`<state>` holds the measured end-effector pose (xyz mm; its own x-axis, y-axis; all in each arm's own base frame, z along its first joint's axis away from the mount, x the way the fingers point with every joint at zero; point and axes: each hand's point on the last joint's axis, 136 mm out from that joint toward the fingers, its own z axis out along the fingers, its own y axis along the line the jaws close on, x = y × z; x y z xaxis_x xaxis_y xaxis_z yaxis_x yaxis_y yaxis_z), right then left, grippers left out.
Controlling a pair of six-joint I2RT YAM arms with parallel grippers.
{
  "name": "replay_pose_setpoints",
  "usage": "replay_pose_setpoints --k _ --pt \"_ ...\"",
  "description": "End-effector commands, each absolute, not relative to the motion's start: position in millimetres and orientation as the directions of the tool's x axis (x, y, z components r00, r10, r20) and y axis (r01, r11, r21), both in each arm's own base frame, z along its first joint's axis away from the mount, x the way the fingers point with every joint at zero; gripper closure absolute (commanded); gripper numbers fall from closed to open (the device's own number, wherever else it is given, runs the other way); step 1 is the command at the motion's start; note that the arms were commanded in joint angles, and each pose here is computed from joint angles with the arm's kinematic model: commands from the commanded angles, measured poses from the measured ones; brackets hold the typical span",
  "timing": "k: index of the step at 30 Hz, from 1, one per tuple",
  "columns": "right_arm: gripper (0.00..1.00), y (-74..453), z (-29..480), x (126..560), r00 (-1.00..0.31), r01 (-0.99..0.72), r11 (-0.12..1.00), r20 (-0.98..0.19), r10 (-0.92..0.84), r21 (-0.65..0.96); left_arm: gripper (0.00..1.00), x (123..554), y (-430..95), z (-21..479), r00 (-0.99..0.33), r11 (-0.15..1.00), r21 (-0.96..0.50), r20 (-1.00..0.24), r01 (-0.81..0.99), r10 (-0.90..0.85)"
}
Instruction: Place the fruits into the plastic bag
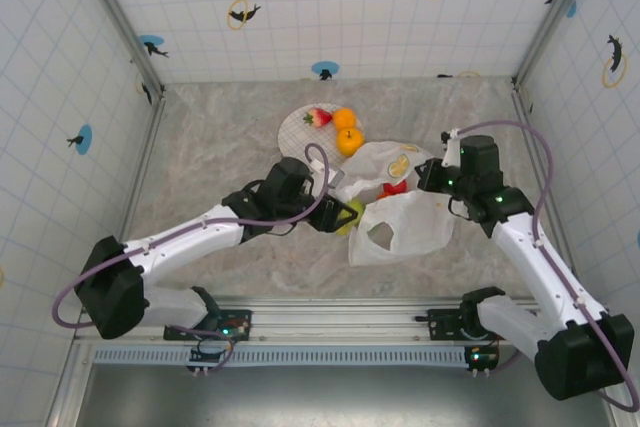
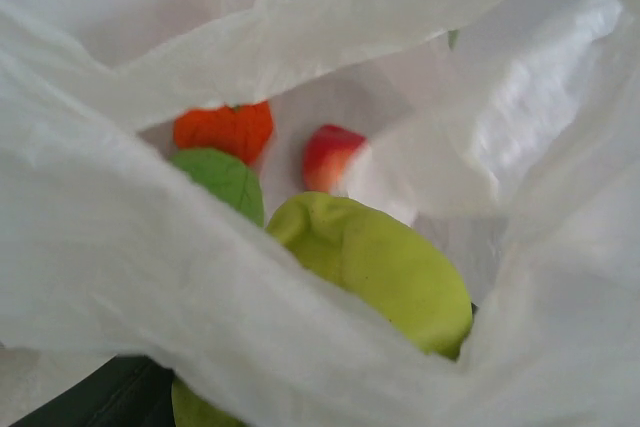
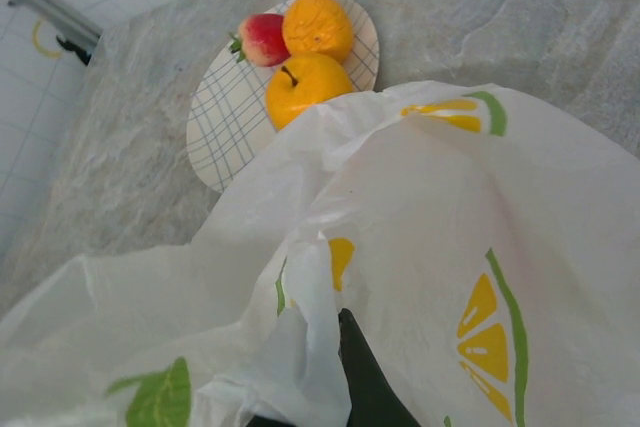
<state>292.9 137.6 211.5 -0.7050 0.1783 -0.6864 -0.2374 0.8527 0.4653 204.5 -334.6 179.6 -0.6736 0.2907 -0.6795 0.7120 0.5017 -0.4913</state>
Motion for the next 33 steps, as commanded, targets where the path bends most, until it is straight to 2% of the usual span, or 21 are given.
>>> replay_pose_setpoints --k 1,7,11,21,27,33 --pt "1.0 148 227 279 -0.679 -0.363 0.827 -0.729 0.081 0.43 0.43 233 -346 204 -0.646 0.524 -0.482 -0.74 0.702 0.186" --pt "1.0 165 223 261 -0.691 -0.441 0.76 -0.721 0.051 0.477 0.44 262 -354 192 -0.658 0.608 -0.454 -0.736 0.651 0.155" --pt "1.0 171 224 254 -0.691 -0.464 0.73 -0.721 0.057 0.502 0.44 274 -369 183 -0.668 0.604 -0.469 -0.73 0.644 0.145" --pt "1.0 151 210 272 -0.714 -0.245 0.783 -0.653 0.254 0.572 0.42 260 -412 144 -0.683 0.533 -0.502 -0.699 0.68 0.213" --pt "1.0 152 216 276 -0.705 -0.234 0.762 -0.645 0.295 0.604 0.41 294 -407 118 -0.719 0.686 -0.461 -0.682 0.563 0.131" --pt "1.0 146 212 278 -0.708 -0.218 0.774 -0.642 0.294 0.594 0.37 316 -417 120 -0.72 0.711 -0.485 -0.692 0.509 0.043"
